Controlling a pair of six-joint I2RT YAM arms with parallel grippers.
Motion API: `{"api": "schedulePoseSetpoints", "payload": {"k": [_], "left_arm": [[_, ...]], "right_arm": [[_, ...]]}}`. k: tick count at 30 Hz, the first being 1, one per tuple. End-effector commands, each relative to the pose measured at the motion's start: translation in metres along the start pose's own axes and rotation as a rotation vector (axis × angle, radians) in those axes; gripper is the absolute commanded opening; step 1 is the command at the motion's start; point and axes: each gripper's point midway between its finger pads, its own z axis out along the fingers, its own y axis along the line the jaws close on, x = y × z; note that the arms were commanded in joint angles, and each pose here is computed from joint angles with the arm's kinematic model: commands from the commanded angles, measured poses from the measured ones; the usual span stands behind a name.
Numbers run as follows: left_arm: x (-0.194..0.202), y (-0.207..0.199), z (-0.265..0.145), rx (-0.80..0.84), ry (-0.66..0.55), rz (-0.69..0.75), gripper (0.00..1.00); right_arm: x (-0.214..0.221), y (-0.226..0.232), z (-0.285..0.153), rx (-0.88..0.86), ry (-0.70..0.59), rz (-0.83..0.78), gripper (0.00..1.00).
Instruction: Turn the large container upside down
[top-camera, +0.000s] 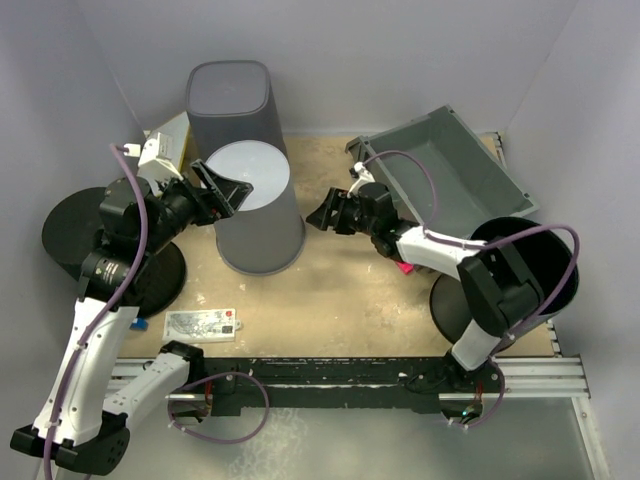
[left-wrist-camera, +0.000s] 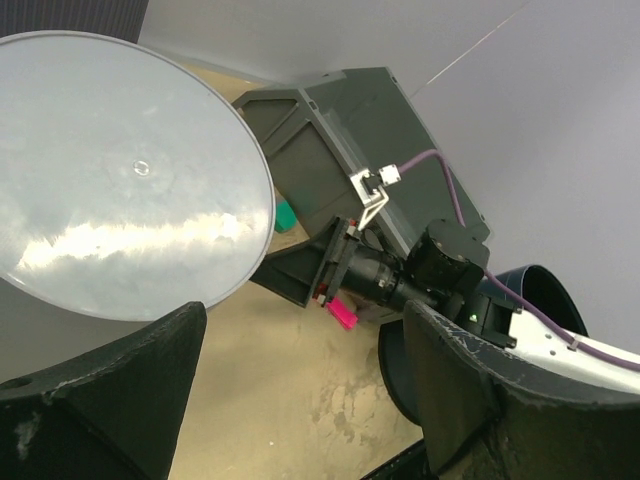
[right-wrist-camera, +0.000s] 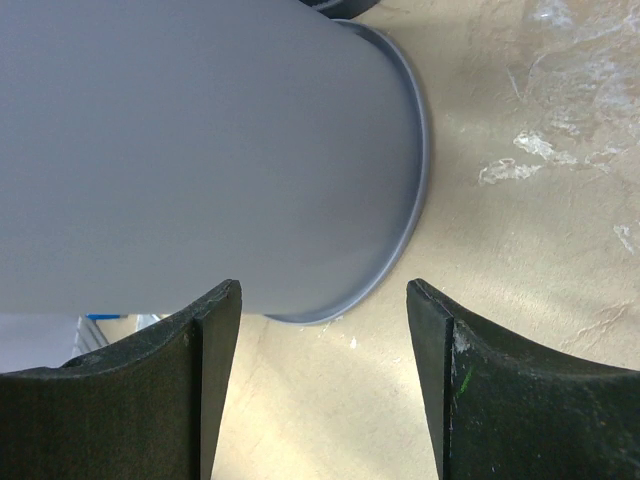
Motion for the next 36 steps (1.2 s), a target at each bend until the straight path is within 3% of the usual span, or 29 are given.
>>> {"api": "schedulePoseSetpoints", "payload": {"k": [1, 7, 9, 13, 18, 25, 29, 36], "left_arm": [[-0.004, -0.008, -0.005, 0.035, -0.021, 0.027, 0.77], [-0.001, -0.007, -0.004, 0.033, -0.012, 0.019, 0.77], [-0.003, -0.008, -0.006, 0.034, -0.017, 0.025, 0.77], [-0.007, -0.009, -0.008, 0.030, -0.022, 0.046, 0.77], [-0.009, -0.012, -0.002, 0.044, -0.018, 0.052, 0.77], [0.001, -0.030, 0.034, 0.057, 0.048, 0.096, 0.77], [0.027, -0.063, 0.058, 0.051, 0.067, 0.202, 0.77], [0.084, -0.100, 0.090, 0.117, 0.165, 0.294, 0.77]], "right_arm": [[-0.007, 0.048, 0.025, -0.117, -0.002, -0.037, 0.69], [0.017, 0.109, 0.042, -0.257, 0.084, -0.094, 0.69], [0.014, 0.107, 0.034, -0.246, 0.090, -0.118, 0.69], [-0.033, 0.083, 0.003, -0.136, -0.013, -0.213, 0.70], [-0.106, 0.039, -0.062, 0.093, -0.189, -0.338, 0.73], [-0.171, 0.011, -0.186, 0.485, -0.441, -0.508, 0.92], [-0.176, -0.008, -0.251, 0.687, -0.487, -0.482, 0.92], [-0.152, -0.040, -0.330, 0.928, -0.453, -0.417, 0.94]]}}
